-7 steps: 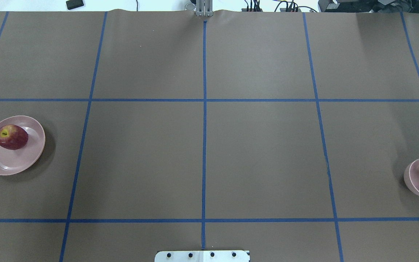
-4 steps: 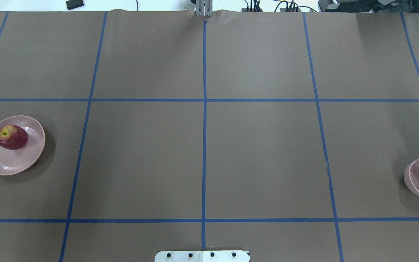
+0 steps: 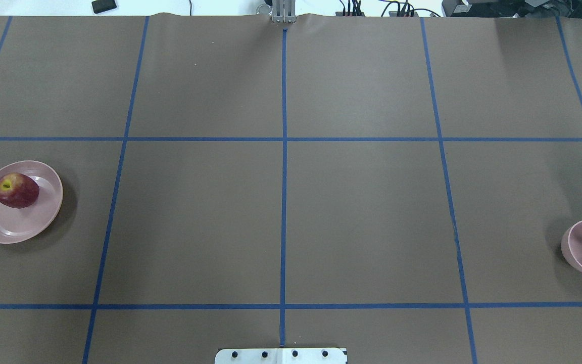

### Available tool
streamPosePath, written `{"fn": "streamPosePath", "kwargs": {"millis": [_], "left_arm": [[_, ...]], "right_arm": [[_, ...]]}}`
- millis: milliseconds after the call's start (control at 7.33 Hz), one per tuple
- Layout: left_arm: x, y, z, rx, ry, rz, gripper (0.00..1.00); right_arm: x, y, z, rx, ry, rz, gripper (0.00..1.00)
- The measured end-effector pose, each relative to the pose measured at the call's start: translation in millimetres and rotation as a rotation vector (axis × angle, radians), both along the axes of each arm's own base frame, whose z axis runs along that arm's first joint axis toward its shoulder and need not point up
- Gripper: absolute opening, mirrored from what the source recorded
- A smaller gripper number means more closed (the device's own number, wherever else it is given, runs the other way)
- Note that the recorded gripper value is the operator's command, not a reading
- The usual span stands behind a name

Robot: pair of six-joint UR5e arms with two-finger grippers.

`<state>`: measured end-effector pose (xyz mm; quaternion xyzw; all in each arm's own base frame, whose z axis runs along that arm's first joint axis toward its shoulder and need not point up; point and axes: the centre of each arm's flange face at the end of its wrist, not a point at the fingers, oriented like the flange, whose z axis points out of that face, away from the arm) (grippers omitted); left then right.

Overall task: Move apple from plate to bowl
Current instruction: 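Lower the right gripper onto the pink bowl rim and grasp it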

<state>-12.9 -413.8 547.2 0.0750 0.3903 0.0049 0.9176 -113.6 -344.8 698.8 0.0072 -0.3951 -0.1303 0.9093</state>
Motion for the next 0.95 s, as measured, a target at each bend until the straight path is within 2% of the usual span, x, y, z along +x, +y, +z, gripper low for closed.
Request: {"fn": "streamPosePath", "kwargs": {"millis": [273, 545, 682, 818, 955], "left_arm": [[0, 0, 0, 0.001, 0.000, 0.000, 0.98], [0, 0, 0, 0.001, 0.000, 0.000, 0.98], [0, 0, 0, 0.000, 0.000, 0.000, 0.98], [0, 0, 0, -0.002, 0.003, 0.000, 0.98], [1, 0, 1, -0.006, 0.008, 0.002, 0.98]], "right_arm": [[1, -3, -21, 0.030, -0.031, 0.005, 0.00], [18, -9, -50, 0.044, -0.098, 0.043, 0.00], [21, -22, -66, 0.042, -0.126, 0.076, 0.00], [11, -48, -90, 0.025, -0.149, 0.121, 0.00], [-12, -86, -128, -0.015, -0.175, 0.172, 0.00]]}}
